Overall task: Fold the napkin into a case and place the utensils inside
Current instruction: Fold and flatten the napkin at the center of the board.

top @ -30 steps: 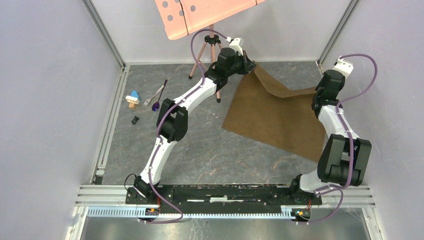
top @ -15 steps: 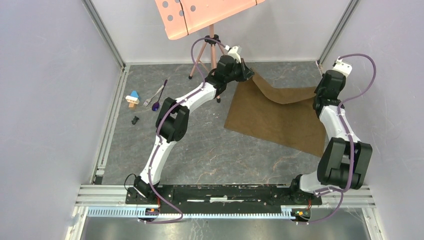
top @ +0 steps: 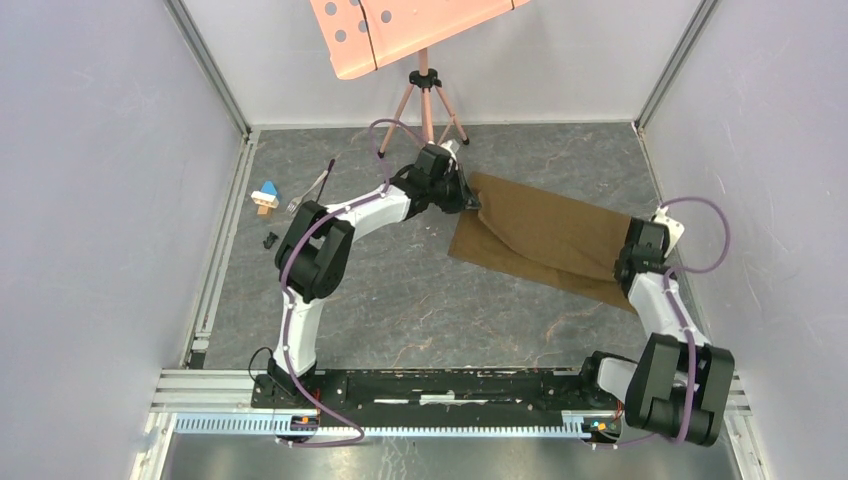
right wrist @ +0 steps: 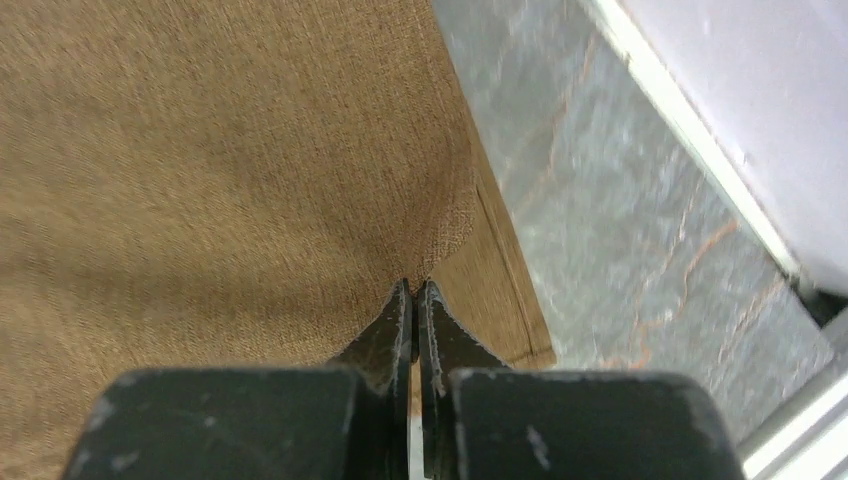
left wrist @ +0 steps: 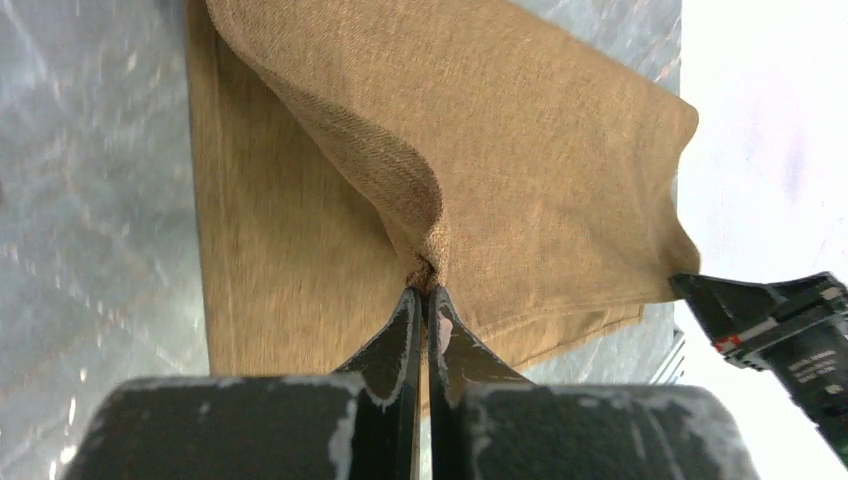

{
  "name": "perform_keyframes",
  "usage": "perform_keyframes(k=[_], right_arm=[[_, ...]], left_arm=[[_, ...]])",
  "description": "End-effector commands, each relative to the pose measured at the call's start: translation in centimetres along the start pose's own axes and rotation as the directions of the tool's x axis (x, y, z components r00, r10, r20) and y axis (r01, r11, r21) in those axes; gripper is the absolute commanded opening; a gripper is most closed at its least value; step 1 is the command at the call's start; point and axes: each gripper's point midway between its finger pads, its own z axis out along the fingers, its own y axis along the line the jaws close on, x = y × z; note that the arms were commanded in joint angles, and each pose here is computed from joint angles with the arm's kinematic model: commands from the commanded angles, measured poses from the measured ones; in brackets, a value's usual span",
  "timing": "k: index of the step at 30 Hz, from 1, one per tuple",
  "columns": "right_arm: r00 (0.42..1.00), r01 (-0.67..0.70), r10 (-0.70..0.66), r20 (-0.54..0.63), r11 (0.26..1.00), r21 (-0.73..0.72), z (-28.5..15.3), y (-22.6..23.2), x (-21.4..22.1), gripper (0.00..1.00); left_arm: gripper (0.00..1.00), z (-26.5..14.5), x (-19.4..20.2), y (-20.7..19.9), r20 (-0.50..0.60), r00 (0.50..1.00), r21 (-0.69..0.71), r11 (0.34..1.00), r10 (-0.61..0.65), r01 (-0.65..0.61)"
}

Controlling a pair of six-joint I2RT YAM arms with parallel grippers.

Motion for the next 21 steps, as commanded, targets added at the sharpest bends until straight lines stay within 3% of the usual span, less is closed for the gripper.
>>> perform_keyframes(k=[1, 6, 11, 21], right_arm=[[1.000, 0.004, -0.004, 0.002, 1.000, 0.018, -0.5, -1.4, 2.7, 0.00], [1.000, 0.018, -0.018, -0.001, 1.000, 0.025, -0.7, -1.8, 3.5, 0.00], [0.999, 0.015, -0.014, -0.032, 1.000, 0.011, -1.0, -1.7, 4.3, 0.00], [0.998, -0.060, 0.056, 0.039, 0.992, 0.112, -3.2, -3.8, 1.4, 0.00]], left_arm=[[0.02, -2.8, 3.6, 0.8, -0.110, 0.990, -0.040, 0.996, -0.085, 0.081], [0.02, -4.1, 5.1, 2.7, -0.158, 0.986, -0.120, 0.992, -0.048, 0.029], [0.02, -4.2, 6.3, 2.3, -0.207, 0.975, -0.101, 0.993, -0.073, 0.053], [0.02, -6.0, 6.1, 0.7, -0.189, 0.980, -0.066, 0.997, -0.055, 0.043]])
